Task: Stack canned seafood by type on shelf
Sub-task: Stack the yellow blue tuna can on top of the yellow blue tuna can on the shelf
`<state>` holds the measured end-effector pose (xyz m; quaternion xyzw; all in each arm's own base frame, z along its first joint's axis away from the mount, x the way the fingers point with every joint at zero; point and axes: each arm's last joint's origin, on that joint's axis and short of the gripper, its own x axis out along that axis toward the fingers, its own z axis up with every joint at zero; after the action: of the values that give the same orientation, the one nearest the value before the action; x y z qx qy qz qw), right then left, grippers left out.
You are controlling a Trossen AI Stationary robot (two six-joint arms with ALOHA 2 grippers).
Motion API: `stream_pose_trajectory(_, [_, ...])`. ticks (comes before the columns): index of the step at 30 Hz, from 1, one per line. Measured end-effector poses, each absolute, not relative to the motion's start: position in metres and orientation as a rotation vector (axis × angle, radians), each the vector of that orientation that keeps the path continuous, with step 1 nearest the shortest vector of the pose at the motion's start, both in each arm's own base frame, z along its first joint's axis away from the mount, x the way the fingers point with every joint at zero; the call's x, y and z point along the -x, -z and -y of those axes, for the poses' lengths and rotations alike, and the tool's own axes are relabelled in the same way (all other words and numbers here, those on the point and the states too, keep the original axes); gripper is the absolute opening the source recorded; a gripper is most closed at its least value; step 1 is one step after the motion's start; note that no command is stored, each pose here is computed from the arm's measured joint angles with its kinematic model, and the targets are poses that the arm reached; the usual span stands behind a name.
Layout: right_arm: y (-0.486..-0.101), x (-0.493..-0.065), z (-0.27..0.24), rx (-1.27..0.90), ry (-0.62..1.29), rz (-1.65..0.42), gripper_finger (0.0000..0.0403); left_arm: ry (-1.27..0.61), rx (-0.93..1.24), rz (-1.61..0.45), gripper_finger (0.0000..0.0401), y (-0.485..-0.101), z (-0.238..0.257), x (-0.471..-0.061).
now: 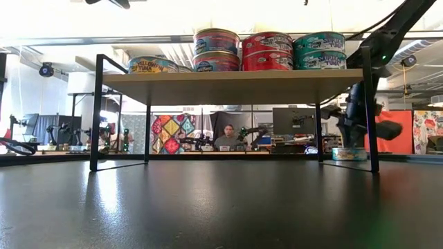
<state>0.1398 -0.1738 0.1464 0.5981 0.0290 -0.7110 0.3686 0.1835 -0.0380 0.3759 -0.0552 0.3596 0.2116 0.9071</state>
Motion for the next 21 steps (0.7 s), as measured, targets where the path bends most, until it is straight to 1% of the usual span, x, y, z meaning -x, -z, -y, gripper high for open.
stream_pose_trajectory(6, [-0.153, -0.133, 0.124, -1.57, 1.899, -0.109, 0.0012, -0.416, 0.041, -0.76, 0.0, -0.376, 0.038, -0.183])
stream_pose_trajectory(12, [-0.151, -0.119, 0.069, -1.707, 1.898, 0.028, 0.0012, -0.422, -0.05, -0.761, 0.0, -0.376, 0.036, -0.183])
stream_pose_trajectory(21, [-0.142, -0.11, 0.028, -1.644, 1.702, -0.237, 0.0013, -0.394, -0.119, -0.772, 0.0, -0.377, 0.036, -0.181])
